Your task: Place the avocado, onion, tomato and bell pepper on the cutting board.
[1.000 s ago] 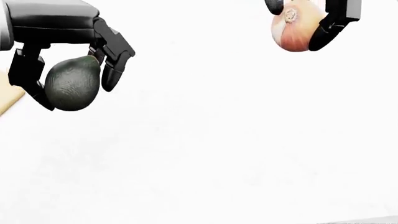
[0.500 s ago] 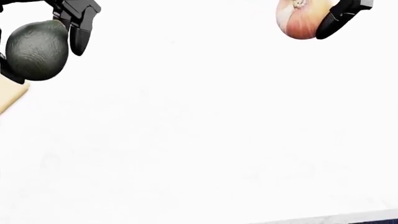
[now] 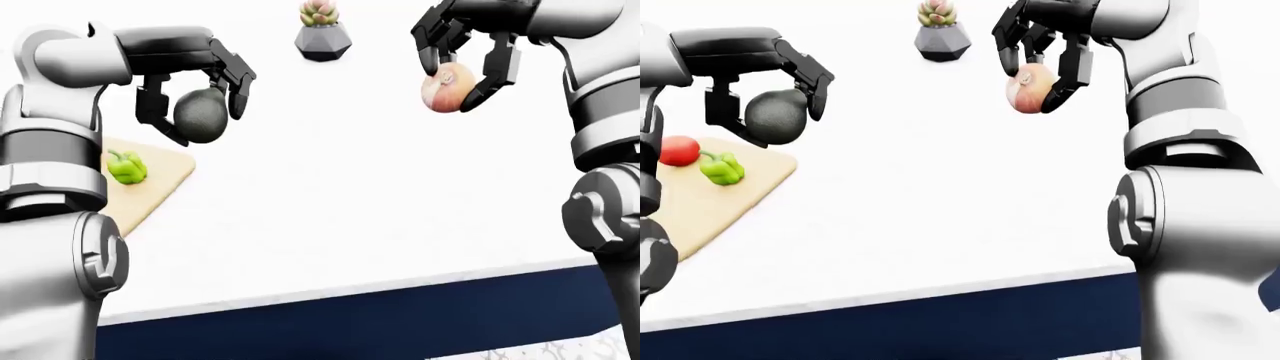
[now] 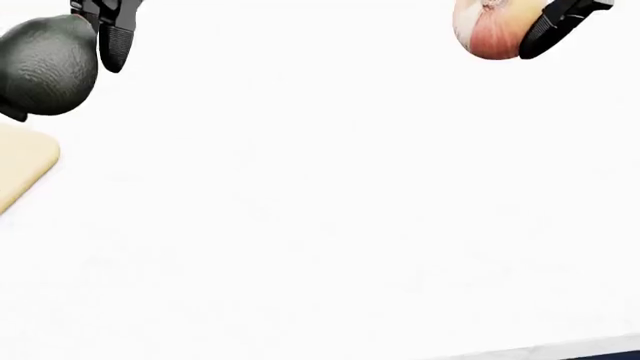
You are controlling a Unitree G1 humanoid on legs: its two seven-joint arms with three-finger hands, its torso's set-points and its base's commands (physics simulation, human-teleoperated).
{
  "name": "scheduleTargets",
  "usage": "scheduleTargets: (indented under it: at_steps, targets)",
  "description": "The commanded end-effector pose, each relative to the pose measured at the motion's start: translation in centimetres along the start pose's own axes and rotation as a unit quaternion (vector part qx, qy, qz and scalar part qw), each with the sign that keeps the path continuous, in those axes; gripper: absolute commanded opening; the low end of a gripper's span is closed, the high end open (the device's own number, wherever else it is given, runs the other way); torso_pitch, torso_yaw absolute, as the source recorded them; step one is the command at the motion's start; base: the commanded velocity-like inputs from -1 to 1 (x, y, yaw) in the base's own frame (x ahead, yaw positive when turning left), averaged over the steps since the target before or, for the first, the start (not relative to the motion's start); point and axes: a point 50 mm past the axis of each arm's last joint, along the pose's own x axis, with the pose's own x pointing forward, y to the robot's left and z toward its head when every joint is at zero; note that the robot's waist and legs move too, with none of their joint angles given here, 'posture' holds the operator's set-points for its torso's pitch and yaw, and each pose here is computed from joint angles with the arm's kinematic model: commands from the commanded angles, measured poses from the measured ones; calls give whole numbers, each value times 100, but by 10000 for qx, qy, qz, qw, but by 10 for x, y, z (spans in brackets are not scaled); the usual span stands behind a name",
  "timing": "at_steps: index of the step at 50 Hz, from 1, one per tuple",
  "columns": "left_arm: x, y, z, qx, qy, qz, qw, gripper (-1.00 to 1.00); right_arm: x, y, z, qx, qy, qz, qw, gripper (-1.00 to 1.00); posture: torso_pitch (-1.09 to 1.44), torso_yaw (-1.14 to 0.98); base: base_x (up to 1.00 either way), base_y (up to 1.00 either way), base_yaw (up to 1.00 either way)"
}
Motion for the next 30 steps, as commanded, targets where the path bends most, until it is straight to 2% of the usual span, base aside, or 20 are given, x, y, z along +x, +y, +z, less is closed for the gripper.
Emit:
scheduleTargets:
  at_steps: [1,5,30]
  targets:
    - [-15,25,7,234,-14,514,9984,-100,-7,-24,22,-248,-351,-491,9979,-100,0,0,0,20,0]
    - [-19,31,8,223,-5,584,9980,-100,-6,-25,23,-256,-375,-475,9978,-100,0,0,0,19,0]
    - [-23,39,11,280,10,615,9977,-100,-8,-27,26,-238,-423,-396,9980,-100,0,0,0,20,0]
